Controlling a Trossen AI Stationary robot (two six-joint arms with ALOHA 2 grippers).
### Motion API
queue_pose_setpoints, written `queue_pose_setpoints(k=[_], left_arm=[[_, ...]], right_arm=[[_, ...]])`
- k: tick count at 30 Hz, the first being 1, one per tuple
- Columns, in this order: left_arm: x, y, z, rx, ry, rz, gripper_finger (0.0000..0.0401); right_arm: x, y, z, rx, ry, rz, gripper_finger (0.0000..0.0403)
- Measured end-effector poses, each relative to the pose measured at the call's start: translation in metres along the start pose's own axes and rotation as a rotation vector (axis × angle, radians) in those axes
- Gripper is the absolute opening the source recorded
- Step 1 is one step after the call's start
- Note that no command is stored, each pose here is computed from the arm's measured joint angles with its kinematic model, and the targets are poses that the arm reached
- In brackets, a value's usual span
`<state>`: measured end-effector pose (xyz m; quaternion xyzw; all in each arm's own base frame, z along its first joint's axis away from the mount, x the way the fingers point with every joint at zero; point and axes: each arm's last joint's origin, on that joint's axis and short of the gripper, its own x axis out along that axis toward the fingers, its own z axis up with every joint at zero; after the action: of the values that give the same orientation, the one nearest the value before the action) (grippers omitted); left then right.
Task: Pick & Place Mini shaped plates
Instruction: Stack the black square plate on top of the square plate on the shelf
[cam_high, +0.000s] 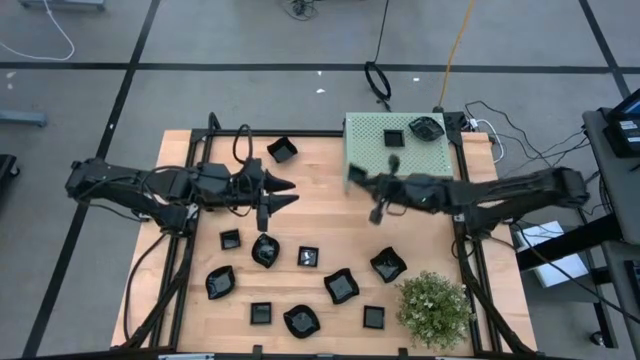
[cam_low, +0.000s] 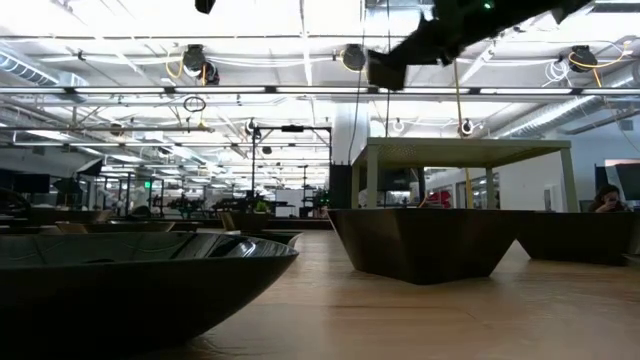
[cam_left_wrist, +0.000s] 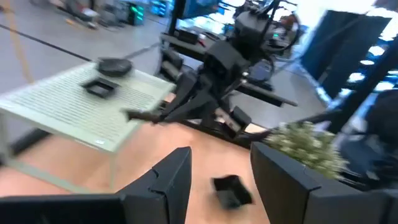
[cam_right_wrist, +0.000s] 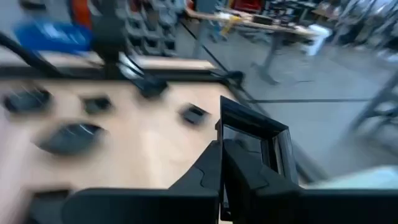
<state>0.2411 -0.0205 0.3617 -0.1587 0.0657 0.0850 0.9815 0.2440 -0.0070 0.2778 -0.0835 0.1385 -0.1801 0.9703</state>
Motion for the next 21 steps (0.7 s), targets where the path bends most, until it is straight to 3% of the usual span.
queue_pose_setpoints(k=[6, 10, 18, 21], left_arm=[[0.001, 0.010, 0.004, 0.103, -0.046, 0.152, 0.0170], [0.002, 0.018, 0.006, 0.128, -0.071, 0.253, 0.0170], [0.003, 0.027, 0.010, 0.124, -0.087, 0.319, 0.0170], [0.003, 0.029, 0.010, 0.130, -0.088, 0.328, 0.0170]], right_arm=[[-0.022, -0.052, -0.008, -0.238, 0.153, -0.141, 0.0000], [-0.027, -0.083, -0.014, -0.336, 0.189, -0.115, 0.0000], [-0.023, -0.135, -0.038, -0.379, 0.331, -0.175, 0.0000], [-0.025, -0.144, -0.044, -0.369, 0.348, -0.144, 0.0000]])
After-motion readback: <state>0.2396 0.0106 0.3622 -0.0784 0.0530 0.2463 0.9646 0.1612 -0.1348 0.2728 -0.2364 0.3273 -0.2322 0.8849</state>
